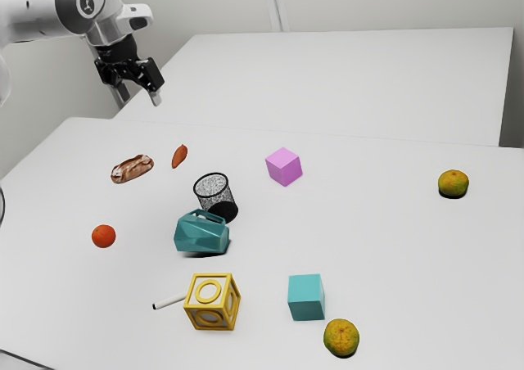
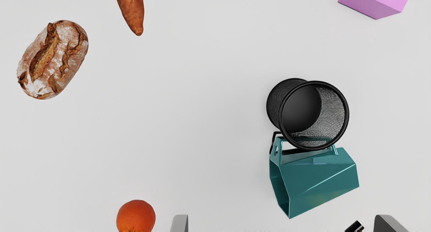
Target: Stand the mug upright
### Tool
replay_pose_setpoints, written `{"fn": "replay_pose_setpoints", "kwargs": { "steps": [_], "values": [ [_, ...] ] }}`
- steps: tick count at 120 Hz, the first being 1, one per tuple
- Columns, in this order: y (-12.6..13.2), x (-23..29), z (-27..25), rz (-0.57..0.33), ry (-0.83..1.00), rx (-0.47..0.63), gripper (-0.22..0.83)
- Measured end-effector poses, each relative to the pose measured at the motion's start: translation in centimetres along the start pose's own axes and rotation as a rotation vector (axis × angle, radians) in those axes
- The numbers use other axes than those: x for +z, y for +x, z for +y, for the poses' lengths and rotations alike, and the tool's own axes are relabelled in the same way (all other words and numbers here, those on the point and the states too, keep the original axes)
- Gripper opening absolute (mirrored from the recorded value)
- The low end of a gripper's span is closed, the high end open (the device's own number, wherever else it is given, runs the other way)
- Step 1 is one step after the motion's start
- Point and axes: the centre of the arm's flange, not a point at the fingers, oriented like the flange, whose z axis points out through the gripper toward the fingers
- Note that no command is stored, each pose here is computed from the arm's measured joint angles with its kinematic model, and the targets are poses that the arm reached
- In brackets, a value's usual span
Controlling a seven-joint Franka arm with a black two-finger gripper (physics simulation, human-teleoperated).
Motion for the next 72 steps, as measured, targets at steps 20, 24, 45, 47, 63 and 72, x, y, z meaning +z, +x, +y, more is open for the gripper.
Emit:
{"fn": "replay_pose_setpoints", "kwargs": {
  "steps": [20,24,45,47,63,72],
  "values": [
    [0.0,0.3,0.1,-0.010,-0.003,0.003,0.62],
    [-0.1,0.6,0.1,-0.015,-0.004,0.004,0.62],
    [-0.8,2.6,-0.3,-0.032,-0.112,-0.025,0.62],
    [-1.0,2.8,-0.3,-0.034,-0.129,-0.028,0.62],
    [-4.0,7.7,-2.5,-0.090,-0.323,-0.111,0.62],
    [-5.5,9.6,-3.9,-0.097,-0.417,-0.150,0.62]
  ]
}}
